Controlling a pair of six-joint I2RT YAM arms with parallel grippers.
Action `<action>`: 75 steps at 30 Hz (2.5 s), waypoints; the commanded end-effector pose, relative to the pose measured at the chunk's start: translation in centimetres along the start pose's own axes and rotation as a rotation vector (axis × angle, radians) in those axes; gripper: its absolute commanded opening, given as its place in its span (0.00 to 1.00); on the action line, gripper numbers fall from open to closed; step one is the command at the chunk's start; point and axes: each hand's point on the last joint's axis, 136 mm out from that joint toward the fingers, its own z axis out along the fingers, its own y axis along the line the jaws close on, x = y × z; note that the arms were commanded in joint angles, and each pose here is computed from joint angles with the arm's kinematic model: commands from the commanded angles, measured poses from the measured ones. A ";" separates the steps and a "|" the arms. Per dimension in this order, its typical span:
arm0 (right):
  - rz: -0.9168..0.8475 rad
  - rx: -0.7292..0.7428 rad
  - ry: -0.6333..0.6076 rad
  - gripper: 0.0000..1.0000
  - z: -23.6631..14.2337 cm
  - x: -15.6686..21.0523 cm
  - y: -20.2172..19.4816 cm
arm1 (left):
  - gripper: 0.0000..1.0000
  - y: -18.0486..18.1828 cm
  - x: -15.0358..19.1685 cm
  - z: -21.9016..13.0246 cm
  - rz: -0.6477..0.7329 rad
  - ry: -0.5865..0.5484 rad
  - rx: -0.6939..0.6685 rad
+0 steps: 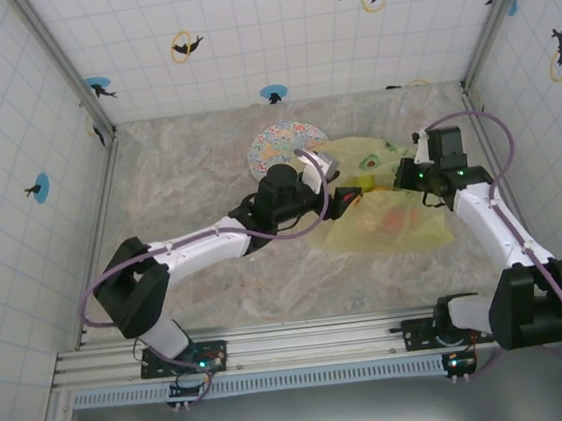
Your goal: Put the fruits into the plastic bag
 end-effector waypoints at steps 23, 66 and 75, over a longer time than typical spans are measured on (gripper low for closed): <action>0.217 0.154 -0.070 0.00 -1.3 -0.3 -8.9 | 0.81 22.4 2.8 -1.5 -0.296 0.118 -0.513; 0.243 0.123 -0.015 0.00 0.2 1.3 -9.0 | 0.57 28.5 10.2 9.9 -0.231 0.308 -0.518; 0.242 0.111 -0.017 0.00 0.3 1.1 -8.8 | 0.44 28.8 8.1 3.3 -0.246 0.245 -0.608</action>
